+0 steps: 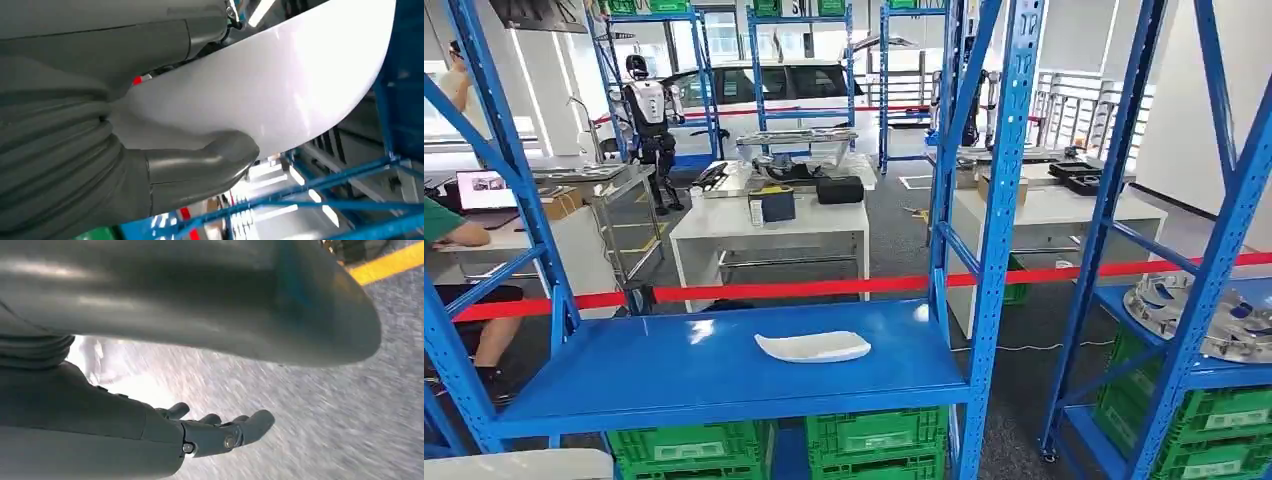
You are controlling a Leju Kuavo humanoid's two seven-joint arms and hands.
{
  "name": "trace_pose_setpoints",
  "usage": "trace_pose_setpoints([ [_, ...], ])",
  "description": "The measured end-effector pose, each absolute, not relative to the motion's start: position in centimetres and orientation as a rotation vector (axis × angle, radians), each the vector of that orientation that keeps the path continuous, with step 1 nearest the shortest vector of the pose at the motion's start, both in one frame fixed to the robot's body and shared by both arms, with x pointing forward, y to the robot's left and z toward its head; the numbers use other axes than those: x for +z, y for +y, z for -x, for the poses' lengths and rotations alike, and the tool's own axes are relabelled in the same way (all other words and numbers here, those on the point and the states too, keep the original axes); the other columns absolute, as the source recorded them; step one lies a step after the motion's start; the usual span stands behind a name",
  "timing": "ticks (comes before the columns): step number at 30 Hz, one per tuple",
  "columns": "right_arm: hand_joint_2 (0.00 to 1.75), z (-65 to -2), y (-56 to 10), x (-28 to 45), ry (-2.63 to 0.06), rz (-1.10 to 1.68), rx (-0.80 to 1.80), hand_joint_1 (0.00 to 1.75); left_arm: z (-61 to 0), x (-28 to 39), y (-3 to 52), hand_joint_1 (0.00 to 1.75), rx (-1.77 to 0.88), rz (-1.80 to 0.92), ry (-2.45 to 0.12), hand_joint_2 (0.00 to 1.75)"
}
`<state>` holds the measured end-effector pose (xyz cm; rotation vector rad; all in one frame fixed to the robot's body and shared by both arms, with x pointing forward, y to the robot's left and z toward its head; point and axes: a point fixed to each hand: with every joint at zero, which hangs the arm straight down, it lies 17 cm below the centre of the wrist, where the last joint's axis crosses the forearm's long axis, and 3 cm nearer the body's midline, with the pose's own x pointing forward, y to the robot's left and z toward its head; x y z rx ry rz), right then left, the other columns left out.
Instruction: Take the parts from the cabinet and place them on the table.
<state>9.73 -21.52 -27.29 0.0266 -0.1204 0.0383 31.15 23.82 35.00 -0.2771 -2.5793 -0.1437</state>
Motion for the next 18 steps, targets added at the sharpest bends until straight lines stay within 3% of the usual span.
trace_pose_setpoints([
  [6, 0.0, -10.4, -22.7, -27.2, -0.105, -0.034, -0.067, 0.0, -34.0, 35.6, 19.5, 1.75, -0.212, 0.416, -2.566, 1.75],
  [18, 0.0, -7.5, -22.4, -27.7, -0.072, -0.046, -0.143, 0.0, -36.5, 33.1, 17.4, 1.75, -0.147, 0.559, -2.415, 1.75],
])
